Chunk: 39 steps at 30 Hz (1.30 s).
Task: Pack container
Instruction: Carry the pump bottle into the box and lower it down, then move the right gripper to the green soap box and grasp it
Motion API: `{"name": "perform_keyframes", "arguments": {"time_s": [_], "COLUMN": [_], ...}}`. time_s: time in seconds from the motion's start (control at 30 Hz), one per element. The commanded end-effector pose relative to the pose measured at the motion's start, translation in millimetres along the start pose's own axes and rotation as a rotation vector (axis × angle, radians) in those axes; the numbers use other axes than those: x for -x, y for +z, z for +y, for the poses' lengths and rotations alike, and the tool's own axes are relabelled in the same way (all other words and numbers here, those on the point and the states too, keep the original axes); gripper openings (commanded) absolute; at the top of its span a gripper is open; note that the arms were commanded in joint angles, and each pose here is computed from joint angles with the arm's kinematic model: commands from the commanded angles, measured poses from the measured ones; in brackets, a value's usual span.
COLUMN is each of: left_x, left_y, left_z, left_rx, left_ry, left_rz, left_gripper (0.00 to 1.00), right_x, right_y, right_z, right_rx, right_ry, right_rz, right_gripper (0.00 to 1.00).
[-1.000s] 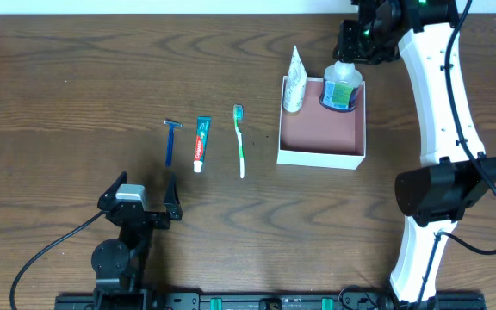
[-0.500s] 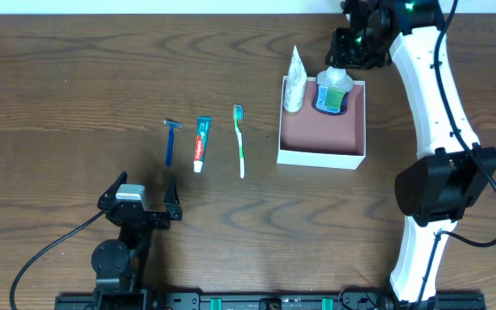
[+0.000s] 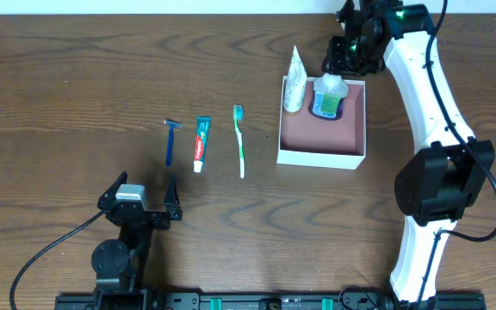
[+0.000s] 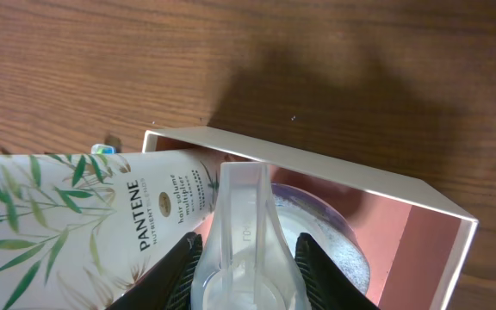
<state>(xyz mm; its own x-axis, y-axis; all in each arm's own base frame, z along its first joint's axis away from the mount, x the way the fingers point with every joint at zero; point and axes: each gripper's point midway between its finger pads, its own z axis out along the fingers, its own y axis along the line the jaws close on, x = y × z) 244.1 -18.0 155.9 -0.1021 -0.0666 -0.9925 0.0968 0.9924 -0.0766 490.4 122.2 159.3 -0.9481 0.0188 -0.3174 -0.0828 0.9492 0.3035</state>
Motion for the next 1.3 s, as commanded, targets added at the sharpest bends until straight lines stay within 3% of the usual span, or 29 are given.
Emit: {"name": "perform_keyframes", "arguments": {"time_s": [0.0, 0.27, 0.47, 0.6, 0.77, 0.9, 1.03, 1.27], "left_x": [-15.5, -15.5, -15.4, -15.5, -15.5, -15.4, -15.5, -15.5], "left_y": [0.9, 0.9, 0.9, 0.9, 0.9, 0.9, 0.9, 0.9], "left_z": [-0.5, -0.5, -0.5, -0.5, -0.5, -0.5, -0.5, -0.5], "left_rx": [-0.008, -0.008, -0.008, -0.008, -0.008, -0.008, -0.008, -0.008], "left_ry": [0.001, 0.001, 0.001, 0.001, 0.001, 0.001, 0.000, 0.001], "left_rz": [0.045, 0.045, 0.044, 0.045, 0.045, 0.044, 0.045, 0.045], "left_gripper": [0.98, 0.98, 0.98, 0.98, 0.98, 0.98, 0.98, 0.98], "right_x": [2.2, 1.6, 4.0, 11.8, 37.6, 55.0, 43.0, -32.1], "right_y": [-1.8, -1.5, -1.1, -3.4, -46.7, -113.3, -171.3, -200.8], "right_z": [12.0, 13.1, 15.6, 16.4, 17.1, 2.5, -64.6, -172.4], "right_rx": [0.037, 0.038, 0.041, 0.045, 0.051, 0.004, -0.239, -0.537], "right_ry": [-0.028, -0.030, -0.037, -0.044, -0.039, -0.013, 0.225, 0.802], "right_rz": [-0.011, -0.010, -0.021, -0.051, -0.159, -0.274, -0.332, -0.232], "right_gripper": [0.28, 0.45, 0.46, 0.54, 0.57, 0.79, 0.99, 0.99]}}
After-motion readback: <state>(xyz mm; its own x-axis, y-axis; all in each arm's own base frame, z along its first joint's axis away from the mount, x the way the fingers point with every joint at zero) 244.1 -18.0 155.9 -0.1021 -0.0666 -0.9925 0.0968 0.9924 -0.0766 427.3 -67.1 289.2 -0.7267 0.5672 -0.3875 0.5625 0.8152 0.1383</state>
